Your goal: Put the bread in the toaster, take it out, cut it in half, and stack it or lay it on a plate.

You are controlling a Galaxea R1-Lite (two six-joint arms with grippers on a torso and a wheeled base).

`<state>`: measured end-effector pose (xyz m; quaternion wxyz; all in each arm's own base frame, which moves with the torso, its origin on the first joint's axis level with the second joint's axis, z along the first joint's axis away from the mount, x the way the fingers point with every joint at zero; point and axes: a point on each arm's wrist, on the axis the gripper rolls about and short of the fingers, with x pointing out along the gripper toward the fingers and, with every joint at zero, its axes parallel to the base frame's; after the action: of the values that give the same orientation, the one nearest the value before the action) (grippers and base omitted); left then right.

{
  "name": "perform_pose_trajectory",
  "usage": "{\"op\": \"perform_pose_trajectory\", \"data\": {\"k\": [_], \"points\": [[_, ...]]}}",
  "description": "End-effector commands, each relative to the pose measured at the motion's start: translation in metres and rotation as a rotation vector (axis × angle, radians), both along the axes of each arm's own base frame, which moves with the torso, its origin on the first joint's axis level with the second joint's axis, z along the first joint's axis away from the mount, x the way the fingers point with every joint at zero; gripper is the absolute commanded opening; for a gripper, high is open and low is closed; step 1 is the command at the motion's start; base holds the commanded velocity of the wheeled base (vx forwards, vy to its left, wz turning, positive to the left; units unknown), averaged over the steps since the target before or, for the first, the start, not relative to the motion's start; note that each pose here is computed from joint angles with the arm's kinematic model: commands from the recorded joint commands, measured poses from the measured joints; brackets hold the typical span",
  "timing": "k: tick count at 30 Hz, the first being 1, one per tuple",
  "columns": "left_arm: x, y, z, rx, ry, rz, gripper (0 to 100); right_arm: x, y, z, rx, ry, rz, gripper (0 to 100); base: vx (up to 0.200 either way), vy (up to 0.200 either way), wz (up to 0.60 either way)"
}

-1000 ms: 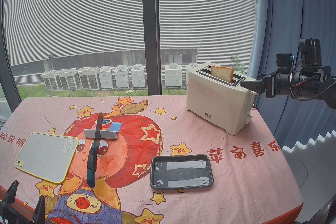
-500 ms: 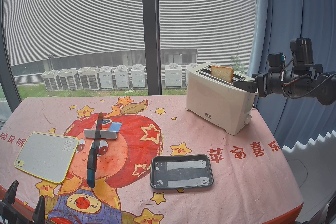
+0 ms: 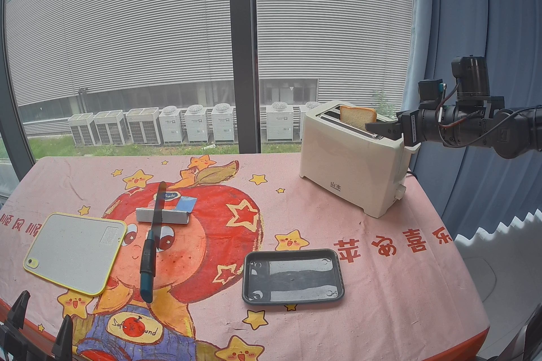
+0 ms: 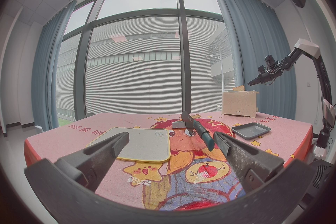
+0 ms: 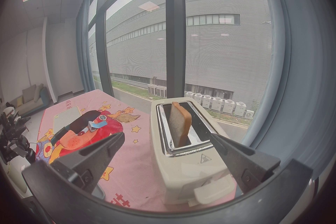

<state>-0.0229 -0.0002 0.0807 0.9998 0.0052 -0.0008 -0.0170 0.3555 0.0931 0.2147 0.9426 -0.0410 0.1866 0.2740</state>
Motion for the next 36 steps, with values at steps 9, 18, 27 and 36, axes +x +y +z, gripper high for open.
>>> {"op": "perform_pose_trajectory", "data": {"k": [9,18,27,36], "points": [[0.001,0.0,-0.005,0.0,0.011,0.0,100,0.036,0.007,-0.015,0.007,0.009,-0.005,100,0.0,0.0,0.0],[0.001,0.0,-0.005,0.0,0.009,0.0,100,0.045,0.012,-0.022,0.006,0.012,-0.001,100,0.0,0.0,0.0],[0.001,0.0,-0.005,0.0,0.009,0.0,100,0.054,0.017,-0.024,0.007,0.006,0.004,100,0.0,0.0,0.0],[0.001,0.0,-0.005,0.0,0.009,0.0,100,0.055,0.017,-0.021,0.011,-0.005,0.002,0,0.0,0.0,0.0]]}}
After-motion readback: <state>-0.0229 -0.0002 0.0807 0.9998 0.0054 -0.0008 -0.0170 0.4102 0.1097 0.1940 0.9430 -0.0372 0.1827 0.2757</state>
